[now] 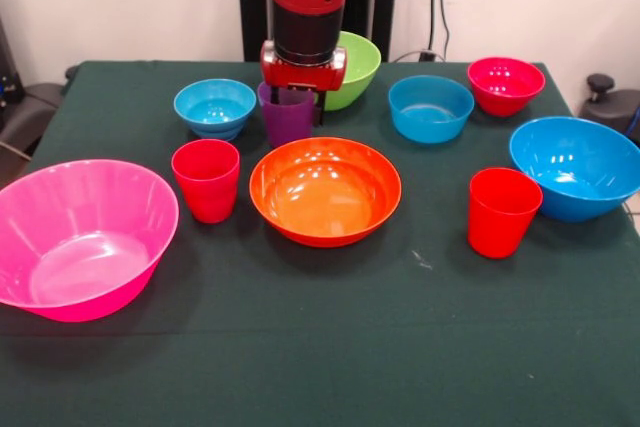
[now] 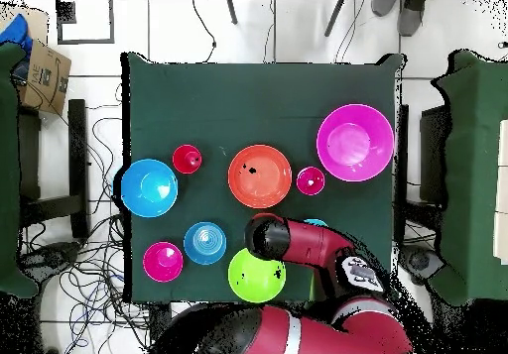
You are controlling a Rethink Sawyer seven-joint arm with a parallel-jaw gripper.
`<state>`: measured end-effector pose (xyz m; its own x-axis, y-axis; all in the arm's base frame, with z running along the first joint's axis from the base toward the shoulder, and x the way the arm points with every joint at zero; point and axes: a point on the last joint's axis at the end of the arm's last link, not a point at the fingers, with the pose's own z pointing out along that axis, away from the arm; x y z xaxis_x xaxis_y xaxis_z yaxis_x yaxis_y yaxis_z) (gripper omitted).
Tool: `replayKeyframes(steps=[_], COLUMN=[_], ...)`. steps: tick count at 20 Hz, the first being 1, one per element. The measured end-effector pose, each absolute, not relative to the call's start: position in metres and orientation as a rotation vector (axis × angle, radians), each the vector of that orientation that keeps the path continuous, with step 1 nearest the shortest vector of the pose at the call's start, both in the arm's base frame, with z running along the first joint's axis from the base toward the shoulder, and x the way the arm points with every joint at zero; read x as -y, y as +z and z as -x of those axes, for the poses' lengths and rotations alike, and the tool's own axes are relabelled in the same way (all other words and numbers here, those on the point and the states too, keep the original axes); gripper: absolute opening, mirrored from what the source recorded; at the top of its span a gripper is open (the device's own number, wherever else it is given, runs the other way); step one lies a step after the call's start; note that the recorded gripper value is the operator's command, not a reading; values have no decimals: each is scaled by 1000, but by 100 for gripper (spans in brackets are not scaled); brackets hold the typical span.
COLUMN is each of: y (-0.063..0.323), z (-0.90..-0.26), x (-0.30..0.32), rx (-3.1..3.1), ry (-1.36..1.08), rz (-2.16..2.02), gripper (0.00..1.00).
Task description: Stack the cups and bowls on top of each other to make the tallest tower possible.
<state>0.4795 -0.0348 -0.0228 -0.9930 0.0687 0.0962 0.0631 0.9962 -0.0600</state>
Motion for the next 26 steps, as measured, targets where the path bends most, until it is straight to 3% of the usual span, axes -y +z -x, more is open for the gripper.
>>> replayKeyframes(steps=[26], y=[-7], z=[-489], x=[41], rx=[3068], ry=[96], rz=[192], gripper=[100])
